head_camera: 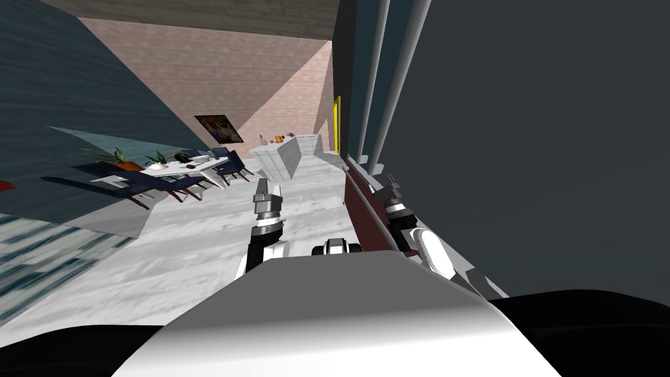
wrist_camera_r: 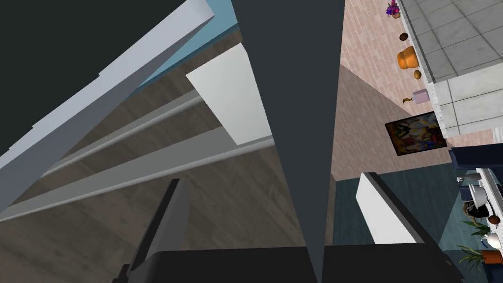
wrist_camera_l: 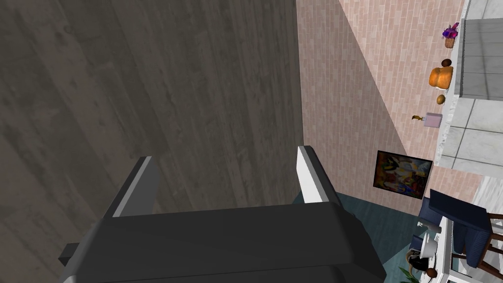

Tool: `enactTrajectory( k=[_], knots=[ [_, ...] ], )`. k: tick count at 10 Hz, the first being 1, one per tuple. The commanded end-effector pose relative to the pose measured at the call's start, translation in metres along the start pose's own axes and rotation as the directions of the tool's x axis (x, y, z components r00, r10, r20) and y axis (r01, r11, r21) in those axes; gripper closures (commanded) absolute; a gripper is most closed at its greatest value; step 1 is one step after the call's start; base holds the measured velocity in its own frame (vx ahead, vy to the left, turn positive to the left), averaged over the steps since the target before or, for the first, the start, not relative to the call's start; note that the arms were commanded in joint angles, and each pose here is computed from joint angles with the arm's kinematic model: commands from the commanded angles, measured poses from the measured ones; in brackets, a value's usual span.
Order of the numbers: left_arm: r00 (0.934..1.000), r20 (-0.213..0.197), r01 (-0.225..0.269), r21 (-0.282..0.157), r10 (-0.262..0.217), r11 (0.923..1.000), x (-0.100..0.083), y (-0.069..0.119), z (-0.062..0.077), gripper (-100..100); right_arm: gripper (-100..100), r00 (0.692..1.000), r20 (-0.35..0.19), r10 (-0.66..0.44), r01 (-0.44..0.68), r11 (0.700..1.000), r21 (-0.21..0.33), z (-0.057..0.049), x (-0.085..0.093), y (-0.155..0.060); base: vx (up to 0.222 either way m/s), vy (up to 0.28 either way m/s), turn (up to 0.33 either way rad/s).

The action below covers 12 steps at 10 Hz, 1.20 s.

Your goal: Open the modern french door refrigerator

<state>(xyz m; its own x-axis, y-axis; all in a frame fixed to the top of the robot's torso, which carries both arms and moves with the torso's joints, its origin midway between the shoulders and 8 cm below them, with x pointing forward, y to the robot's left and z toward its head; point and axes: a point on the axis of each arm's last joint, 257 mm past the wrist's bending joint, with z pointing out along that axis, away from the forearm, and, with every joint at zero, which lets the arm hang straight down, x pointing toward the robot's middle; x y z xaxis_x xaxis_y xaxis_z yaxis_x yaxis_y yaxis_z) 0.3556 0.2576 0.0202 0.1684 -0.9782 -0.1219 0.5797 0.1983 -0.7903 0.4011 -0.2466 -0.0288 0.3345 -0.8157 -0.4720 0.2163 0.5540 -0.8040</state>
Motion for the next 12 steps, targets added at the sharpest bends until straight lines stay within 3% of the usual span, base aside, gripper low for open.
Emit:
enactTrajectory(
  k=[1,3,9,10,11,12],
  knots=[
    [1.0,0.0,0.0,0.0,0.0,1.0,0.0,0.0,0.0,0,-100,0.995,-0.003,-0.099,0.099,0.995,-0.01,0.002,0.002,0.002,0.093,-0.021,0.012],
    [1.0,0.0,0.0,0.0,0.0,1.0,0.0,0.0,0.0,0,-100,0.983,-0.002,-0.185,0.185,0.983,-0.021,0.004,0.003,0.004,0.079,-0.007,0.004],
    [1.0,0.0,0.0,0.0,0.0,1.0,0.0,0.0,0.0,0,-100,0.986,-0.002,-0.166,0.166,0.986,-0.022,-0.013,-0.004,-0.018,0.075,0.031,-0.001],
    [1.0,0.0,0.0,0.0,0.0,1.0,0.0,0.0,0.0,0,-100,0.986,-0.004,-0.165,0.165,0.986,-0.023,-0.012,-0.002,-0.015,0.033,0.021,-0.029],
    [1.0,0.0,0.0,0.0,0.0,1.0,0.0,0.0,0.0,0,100,0.986,-0.004,-0.165,0.165,0.986,-0.021,-0.007,0.0,-0.009,-0.063,-0.03,-0.003],
    [1.0,0.0,0.0,0.0,0.0,1.0,0.0,0.0,0.0,0,100,0.986,-0.004,-0.165,0.165,0.986,-0.021,-0.005,0.0,-0.007,-0.08,-0.039,0.043]
  ],
)
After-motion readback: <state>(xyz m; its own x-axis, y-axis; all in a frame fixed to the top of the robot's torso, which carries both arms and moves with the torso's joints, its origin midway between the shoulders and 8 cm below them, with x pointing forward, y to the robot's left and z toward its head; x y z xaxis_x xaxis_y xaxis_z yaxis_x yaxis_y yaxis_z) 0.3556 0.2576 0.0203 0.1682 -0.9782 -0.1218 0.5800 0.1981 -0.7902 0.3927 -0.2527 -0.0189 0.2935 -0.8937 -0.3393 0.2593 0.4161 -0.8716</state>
